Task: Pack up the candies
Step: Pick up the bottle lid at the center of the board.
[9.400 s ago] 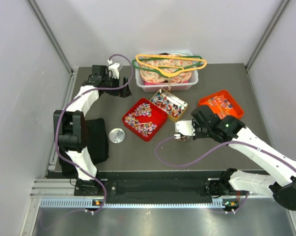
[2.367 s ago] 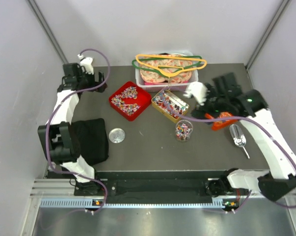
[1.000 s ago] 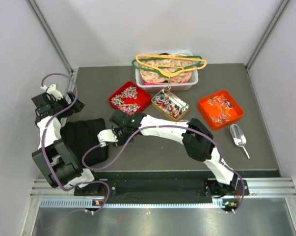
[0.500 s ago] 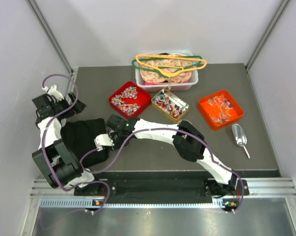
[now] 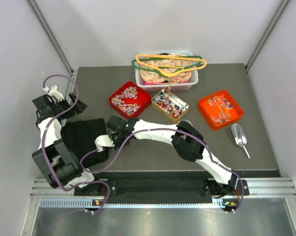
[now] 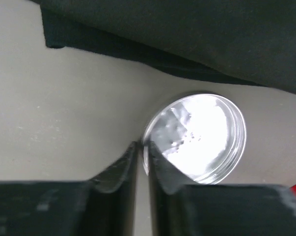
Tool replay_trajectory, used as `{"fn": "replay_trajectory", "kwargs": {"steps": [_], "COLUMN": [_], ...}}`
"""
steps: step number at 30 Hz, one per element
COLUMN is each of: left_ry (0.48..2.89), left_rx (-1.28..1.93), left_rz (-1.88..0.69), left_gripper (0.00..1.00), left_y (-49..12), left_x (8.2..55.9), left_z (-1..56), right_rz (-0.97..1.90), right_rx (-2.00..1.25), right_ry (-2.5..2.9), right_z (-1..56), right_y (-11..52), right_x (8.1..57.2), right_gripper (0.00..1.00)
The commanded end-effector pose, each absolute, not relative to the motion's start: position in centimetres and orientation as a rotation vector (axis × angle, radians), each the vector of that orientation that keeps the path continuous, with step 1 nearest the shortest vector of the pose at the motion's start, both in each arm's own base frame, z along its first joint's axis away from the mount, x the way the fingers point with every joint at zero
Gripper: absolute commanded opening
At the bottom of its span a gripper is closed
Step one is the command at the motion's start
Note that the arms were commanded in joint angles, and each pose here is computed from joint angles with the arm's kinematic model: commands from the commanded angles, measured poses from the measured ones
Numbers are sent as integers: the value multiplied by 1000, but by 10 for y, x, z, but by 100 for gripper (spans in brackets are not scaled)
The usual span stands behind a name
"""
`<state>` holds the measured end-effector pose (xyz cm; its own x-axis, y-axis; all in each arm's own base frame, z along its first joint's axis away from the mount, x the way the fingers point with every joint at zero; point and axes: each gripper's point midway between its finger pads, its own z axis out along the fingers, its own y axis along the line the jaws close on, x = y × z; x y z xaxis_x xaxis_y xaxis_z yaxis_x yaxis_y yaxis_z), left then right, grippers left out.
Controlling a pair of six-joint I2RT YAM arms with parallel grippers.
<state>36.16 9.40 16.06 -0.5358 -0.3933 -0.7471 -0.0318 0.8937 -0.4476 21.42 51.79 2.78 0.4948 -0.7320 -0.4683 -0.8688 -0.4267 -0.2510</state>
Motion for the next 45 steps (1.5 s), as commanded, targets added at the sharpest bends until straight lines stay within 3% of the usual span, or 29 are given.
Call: {"fn": "replay_trajectory", "kwargs": {"steps": [1, 2, 10, 22, 38, 45], "left_ry": [2023, 2022, 2018, 1965, 1908, 1888], "left_rx": [-248, -246, -221, -90, 469, 614], "left_rz": [-470, -471, -496, -540, -544, -646], "left_gripper": [99, 99, 99, 99, 99, 99], "left_y": [94, 94, 91, 90, -34, -80], "left_x": [366, 366, 370, 403, 428, 413], "left_z": [182, 182, 182, 185, 170, 174], "right_rz": [415, 408, 429, 805, 1354, 1880], "right_rx": [-2325, -2307, -2153, -1996, -1634, -1514], "right_ry": [1306, 1305, 1467, 1665, 1827, 1864], "right_z": [20, 28, 71, 169, 264, 270], "right_y": [518, 518, 496, 424, 340, 332], "right_x": [202, 203, 208, 179, 190, 167], "right_gripper": [6, 1, 0, 0, 0, 0]}}
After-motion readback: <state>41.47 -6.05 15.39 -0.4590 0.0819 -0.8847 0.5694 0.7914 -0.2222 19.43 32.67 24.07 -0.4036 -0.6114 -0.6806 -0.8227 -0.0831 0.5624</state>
